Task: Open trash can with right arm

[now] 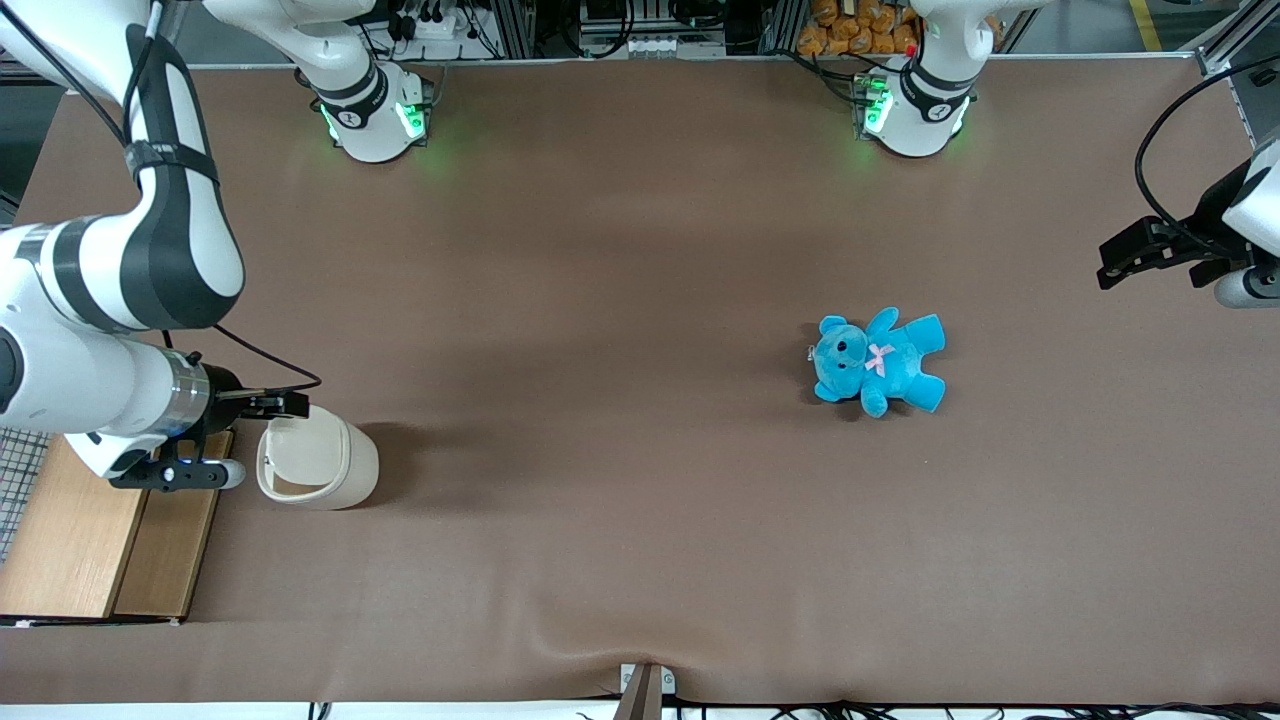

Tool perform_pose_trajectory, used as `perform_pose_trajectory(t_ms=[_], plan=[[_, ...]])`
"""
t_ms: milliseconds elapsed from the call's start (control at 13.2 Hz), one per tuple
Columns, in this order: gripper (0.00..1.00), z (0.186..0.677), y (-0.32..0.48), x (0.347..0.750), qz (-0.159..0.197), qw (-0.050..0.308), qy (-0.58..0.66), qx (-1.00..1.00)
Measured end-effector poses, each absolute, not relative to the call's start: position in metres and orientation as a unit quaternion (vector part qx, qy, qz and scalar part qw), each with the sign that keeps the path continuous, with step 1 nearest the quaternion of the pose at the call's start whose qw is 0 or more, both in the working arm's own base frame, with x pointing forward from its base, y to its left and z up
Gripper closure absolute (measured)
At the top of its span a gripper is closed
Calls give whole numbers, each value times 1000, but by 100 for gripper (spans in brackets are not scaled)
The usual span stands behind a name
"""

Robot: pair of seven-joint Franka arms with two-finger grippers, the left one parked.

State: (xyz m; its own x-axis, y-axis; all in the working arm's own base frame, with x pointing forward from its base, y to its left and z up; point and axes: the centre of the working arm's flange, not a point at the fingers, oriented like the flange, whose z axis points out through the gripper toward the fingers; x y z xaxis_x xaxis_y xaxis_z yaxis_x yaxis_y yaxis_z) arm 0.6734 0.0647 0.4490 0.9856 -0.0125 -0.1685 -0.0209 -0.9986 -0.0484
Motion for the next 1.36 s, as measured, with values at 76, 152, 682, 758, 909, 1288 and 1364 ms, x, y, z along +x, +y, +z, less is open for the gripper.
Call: perform_pose_trajectory(t_ms=[76, 152, 682, 758, 909, 1288, 1364], plan=[[2, 455, 63, 672, 82, 28, 10, -996], [0, 461, 59, 672, 78, 29, 12, -996], [0, 541, -7, 641, 57, 44, 10, -997], [0, 558, -10, 632, 51, 44, 13, -998], [0, 590, -13, 613, 36, 44, 19, -998], [0, 631, -18, 564, 17, 35, 24, -999], [0, 634, -19, 560, 17, 28, 24, -999]])
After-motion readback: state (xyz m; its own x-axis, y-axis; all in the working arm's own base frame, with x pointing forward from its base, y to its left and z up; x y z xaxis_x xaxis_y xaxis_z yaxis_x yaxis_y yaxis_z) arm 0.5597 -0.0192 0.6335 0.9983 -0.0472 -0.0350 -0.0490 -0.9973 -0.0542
